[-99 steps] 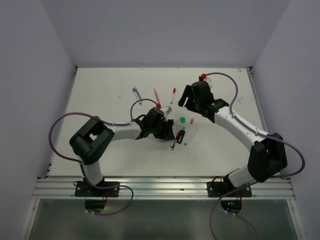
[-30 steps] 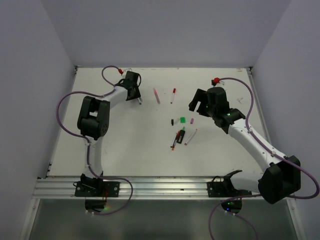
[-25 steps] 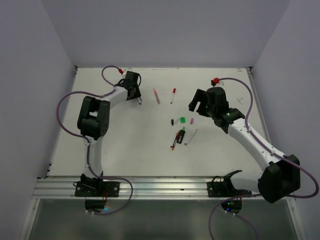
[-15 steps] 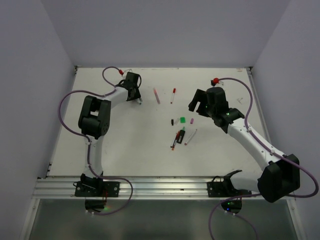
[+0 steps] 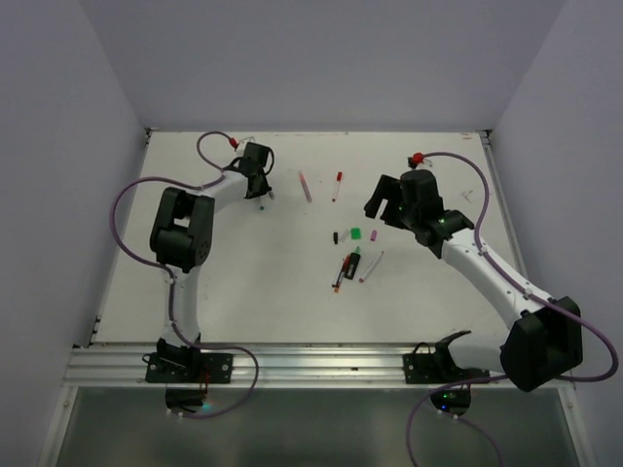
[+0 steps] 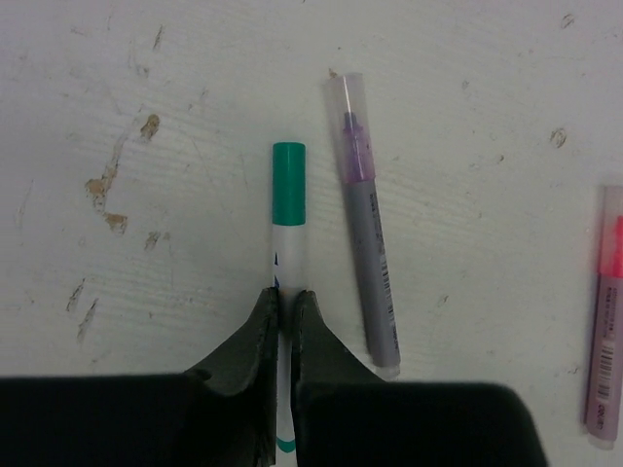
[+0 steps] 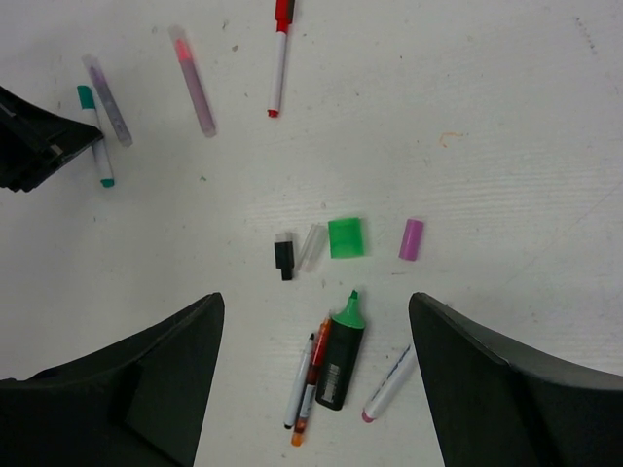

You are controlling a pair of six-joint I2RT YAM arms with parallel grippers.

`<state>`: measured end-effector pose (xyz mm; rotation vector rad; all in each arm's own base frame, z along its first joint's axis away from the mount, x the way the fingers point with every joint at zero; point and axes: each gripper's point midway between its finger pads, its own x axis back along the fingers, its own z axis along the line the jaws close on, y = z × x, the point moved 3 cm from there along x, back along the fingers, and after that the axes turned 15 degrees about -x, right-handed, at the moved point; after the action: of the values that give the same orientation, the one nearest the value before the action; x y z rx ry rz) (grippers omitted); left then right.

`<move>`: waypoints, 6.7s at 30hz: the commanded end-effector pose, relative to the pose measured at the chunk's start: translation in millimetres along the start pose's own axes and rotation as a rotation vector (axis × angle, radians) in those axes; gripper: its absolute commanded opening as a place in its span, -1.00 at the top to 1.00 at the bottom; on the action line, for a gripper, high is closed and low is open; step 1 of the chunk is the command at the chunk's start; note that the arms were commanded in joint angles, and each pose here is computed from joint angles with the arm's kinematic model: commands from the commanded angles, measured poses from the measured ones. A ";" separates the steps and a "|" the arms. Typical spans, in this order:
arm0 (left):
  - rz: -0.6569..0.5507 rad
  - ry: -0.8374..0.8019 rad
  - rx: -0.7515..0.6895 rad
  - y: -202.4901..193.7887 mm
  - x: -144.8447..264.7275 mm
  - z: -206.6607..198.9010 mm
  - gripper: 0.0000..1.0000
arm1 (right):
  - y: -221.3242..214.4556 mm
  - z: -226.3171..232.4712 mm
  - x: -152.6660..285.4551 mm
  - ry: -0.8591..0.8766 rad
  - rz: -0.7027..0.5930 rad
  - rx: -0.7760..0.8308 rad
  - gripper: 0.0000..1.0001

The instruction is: Open the pen caps

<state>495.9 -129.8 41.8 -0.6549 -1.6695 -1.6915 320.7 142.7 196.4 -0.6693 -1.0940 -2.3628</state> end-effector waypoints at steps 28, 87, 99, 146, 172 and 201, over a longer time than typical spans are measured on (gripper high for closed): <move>-0.170 -0.651 -0.279 -88.2 203.8 -53.6 1.00 | -77.0 115.0 -62.9 0.334 0.301 -0.118 -0.44; -0.240 -0.825 -0.256 -93.8 240.6 -80.1 1.00 | -112.4 139.4 -74.8 0.382 0.283 -0.209 0.78; -0.187 -0.823 -0.291 -111.3 236.9 -75.0 -0.29 | -106.5 145.3 -61.9 0.424 0.282 -0.178 1.00; 0.051 -0.943 -0.303 -158.5 250.1 -76.1 1.00 | 67.4 198.7 -70.5 0.554 -0.130 -0.210 1.00; 0.116 -0.952 -0.306 -179.3 247.7 -71.1 1.00 | 148.9 219.9 -49.8 0.620 -0.356 -0.207 1.00; 0.163 -0.973 -0.309 -195.0 249.9 -67.7 1.00 | 228.5 213.1 -34.0 0.676 -0.562 -0.297 1.00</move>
<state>308.1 -240.6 195.0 -1.2612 -2.3849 -2.0657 425.5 317.6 251.7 -0.2561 -0.6326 -2.2087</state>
